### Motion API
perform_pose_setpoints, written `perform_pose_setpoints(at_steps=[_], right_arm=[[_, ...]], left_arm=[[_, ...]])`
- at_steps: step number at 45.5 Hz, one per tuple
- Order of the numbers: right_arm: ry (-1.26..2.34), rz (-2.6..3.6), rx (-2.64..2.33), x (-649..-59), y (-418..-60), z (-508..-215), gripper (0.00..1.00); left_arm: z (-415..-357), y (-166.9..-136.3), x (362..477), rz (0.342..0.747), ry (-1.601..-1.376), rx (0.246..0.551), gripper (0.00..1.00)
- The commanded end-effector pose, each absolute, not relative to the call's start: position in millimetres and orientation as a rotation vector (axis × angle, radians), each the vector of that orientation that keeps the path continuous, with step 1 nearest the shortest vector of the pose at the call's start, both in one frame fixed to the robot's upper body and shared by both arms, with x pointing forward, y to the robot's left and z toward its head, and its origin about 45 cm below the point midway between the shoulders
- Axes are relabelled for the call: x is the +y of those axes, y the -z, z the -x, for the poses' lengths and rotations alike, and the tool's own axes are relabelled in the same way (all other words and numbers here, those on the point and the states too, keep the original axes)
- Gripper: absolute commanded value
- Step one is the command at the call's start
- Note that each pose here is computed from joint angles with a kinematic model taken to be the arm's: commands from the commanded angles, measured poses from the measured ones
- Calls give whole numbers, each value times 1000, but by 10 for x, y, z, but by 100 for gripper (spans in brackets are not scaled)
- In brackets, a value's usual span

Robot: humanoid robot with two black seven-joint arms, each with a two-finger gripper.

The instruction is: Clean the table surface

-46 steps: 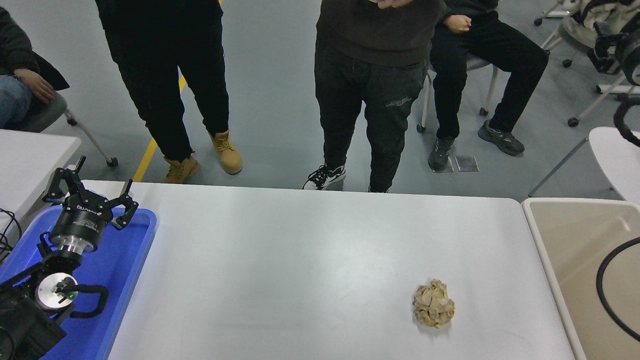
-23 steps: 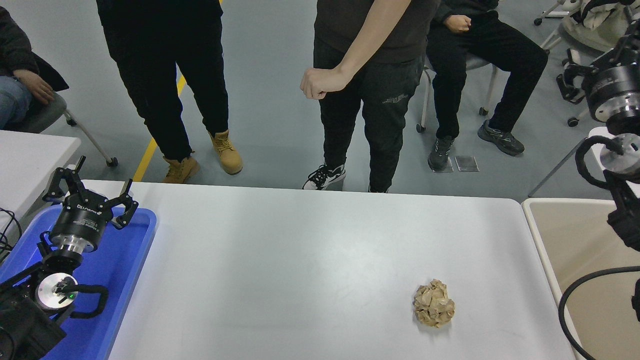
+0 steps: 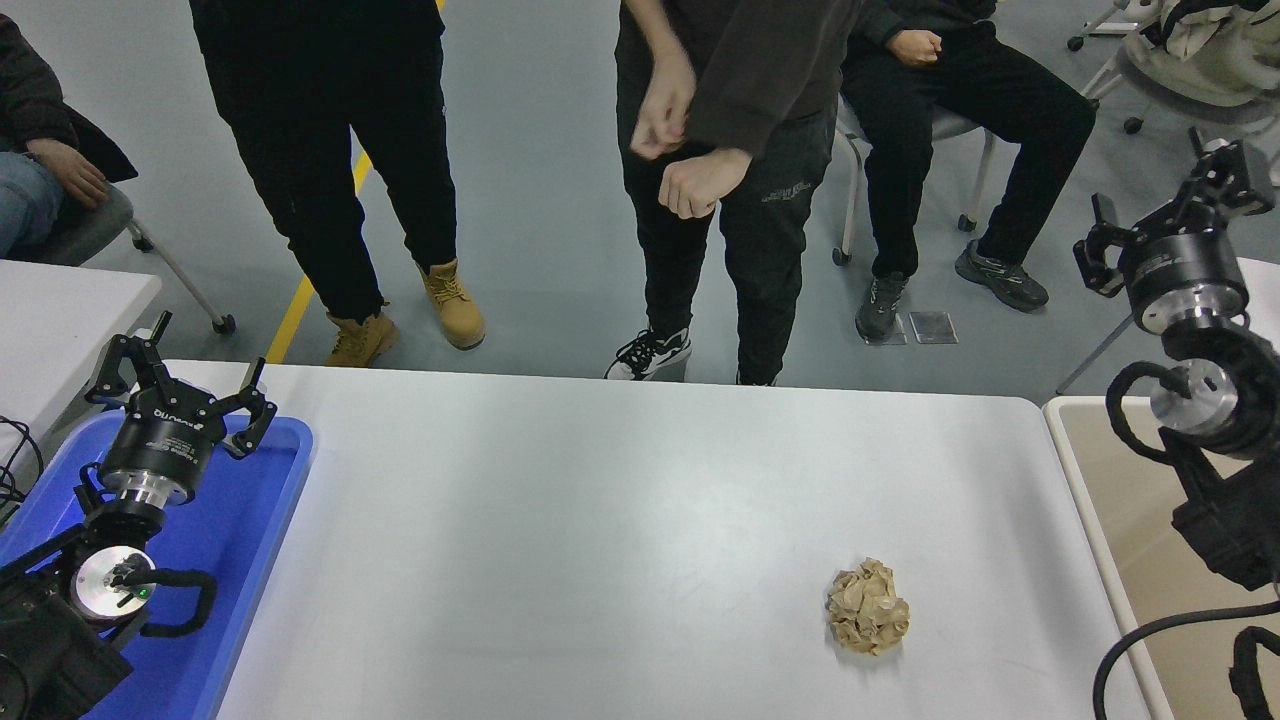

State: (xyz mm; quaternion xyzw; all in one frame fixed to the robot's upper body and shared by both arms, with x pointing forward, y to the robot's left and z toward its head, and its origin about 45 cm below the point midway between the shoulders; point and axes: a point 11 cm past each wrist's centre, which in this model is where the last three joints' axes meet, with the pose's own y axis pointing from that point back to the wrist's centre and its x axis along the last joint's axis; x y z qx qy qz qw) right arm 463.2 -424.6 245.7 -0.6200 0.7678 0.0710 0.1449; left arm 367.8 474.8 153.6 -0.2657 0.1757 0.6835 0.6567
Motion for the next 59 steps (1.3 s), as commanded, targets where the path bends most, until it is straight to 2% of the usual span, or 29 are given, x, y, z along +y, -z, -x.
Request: perform_pose_setpoints(at_steps=[1, 7, 23, 35, 59], right_arm=[[-310, 1905, 2285, -4166, -2083, -4535, 98], [-406, 1910, 2298, -4170, -2042, -4539, 98], [-380, 1869, 2282, -4213, -2152, -4571, 98], [-204, 1784, 2246, -4286, -2319, -4562, 99], [-194, 1768, 2253, -4314, -2343, -4571, 99]], left_arm=[[-3677, -1536, 4748, 602, -1549, 398, 100], [-3677, -1536, 4748, 602, -1549, 398, 100], [-3677, -1536, 4748, 602, -1549, 398, 100], [-3677, -1536, 4748, 602, -1549, 398, 100], [-3677, -1536, 4748, 602, -1549, 398, 100]])
